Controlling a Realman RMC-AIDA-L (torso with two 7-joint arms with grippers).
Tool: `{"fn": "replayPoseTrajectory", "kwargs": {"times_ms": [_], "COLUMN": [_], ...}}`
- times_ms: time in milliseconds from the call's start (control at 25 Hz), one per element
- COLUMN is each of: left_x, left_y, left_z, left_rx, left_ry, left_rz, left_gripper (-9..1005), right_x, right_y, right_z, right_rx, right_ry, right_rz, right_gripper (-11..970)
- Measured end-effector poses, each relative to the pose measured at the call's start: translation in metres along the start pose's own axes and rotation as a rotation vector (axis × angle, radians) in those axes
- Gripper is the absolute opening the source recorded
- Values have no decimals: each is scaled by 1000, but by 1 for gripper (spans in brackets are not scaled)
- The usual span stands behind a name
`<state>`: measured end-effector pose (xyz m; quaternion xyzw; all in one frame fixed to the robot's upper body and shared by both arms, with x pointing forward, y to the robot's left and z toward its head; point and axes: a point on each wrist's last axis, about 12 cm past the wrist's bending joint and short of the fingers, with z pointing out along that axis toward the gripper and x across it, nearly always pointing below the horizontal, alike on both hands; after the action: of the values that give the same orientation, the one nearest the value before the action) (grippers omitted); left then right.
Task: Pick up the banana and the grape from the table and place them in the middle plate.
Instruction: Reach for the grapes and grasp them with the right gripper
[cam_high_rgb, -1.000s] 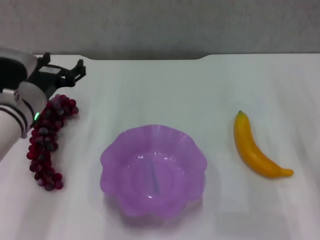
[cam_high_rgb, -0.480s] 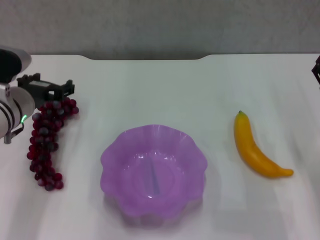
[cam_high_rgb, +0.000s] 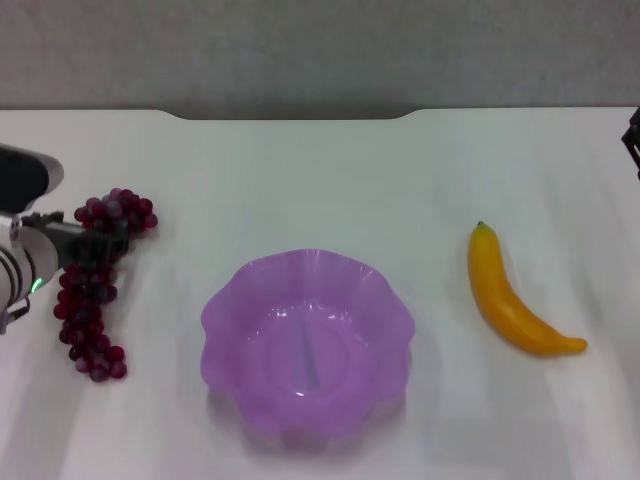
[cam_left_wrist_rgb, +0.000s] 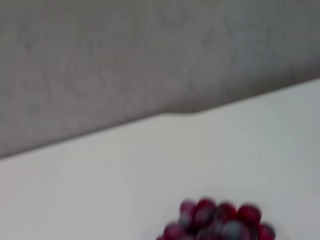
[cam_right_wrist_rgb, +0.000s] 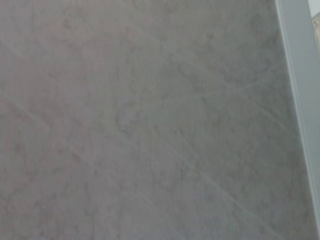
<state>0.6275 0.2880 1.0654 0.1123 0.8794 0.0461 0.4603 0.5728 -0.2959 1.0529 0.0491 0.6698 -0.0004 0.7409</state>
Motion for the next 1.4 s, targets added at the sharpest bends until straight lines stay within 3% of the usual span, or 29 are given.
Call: {"fn": "replayPoseTrajectory", "kwargs": {"times_ms": [600,880,1160,1400], "left_x": [30,35,33,31], "left_y": [1,-6,-10,-7], "left_z": [5,6,7,7], "left_rx": [-20,-5,4,-5], "left_ry": [58,57,64,45], "left_rz": [7,33,-11,-32], "left_gripper": [862,853,843,726], "right_x": [0,-2,-2,-2], "right_y": [2,4,4,5], "right_z": [0,2,2,2], "right_rx": [-3,-7,-5,-6], "right_ry": [-2,-7,-8,-8], "right_rz": [6,13,16,16], "right_gripper": [892,892,892,891]}}
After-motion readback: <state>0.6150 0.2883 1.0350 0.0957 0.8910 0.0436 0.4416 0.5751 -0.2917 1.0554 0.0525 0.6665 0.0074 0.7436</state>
